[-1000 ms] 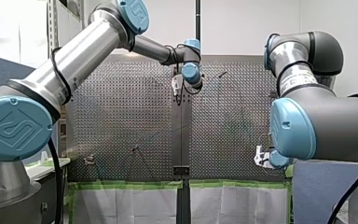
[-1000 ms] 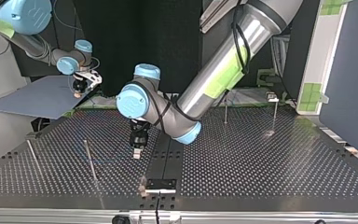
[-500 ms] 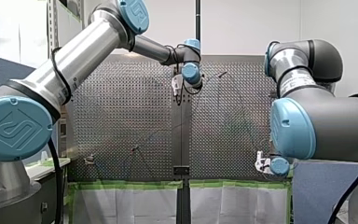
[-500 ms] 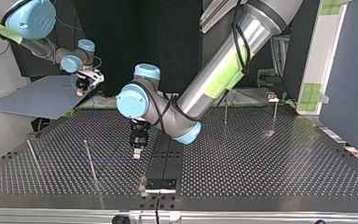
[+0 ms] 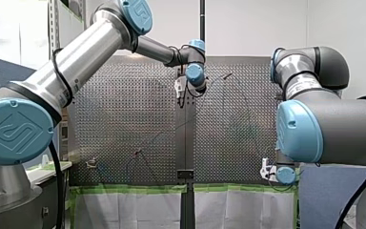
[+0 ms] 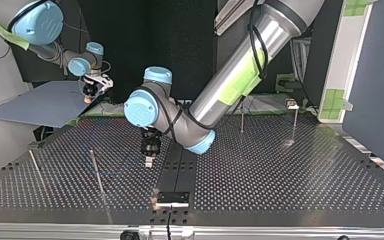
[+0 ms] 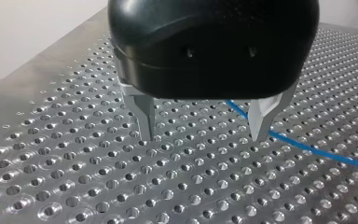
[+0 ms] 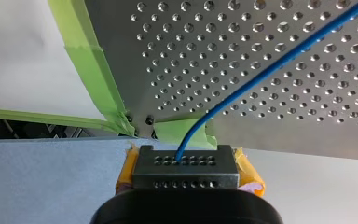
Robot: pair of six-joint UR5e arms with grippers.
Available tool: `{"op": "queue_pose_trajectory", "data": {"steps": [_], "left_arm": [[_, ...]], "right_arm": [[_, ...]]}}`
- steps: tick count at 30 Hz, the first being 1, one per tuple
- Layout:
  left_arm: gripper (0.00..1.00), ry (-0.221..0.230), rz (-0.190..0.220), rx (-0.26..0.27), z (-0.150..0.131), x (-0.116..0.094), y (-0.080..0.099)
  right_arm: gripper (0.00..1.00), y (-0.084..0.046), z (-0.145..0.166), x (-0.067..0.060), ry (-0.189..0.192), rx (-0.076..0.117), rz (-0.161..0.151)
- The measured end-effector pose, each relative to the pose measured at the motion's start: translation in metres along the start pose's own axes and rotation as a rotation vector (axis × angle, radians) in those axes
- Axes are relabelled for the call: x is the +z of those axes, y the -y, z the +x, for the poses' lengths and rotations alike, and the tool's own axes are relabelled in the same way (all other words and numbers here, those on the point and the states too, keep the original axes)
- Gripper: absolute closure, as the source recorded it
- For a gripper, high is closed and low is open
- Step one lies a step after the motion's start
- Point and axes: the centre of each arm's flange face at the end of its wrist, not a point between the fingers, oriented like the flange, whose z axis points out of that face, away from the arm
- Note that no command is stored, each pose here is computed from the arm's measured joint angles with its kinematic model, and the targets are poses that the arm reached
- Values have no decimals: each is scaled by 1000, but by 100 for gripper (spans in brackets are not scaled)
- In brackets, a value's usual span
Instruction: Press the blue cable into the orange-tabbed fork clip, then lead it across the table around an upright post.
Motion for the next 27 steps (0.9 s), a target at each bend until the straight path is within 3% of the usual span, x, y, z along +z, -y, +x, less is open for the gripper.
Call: {"op": "queue_pose_trajectory", "data": {"steps": [8,20,27], "left_arm": [[0,-25,-4,14,2,-3,-1],[0,-79,1,8,7,-12,1],[0,-88,43,6,0,-14,6]], "right_arm": [[100,-9,-27,3,35,-21,-14],[100,-8,-25,10,20,-17,-6],[100,-6,-26,9,23,-17,-3]]}}
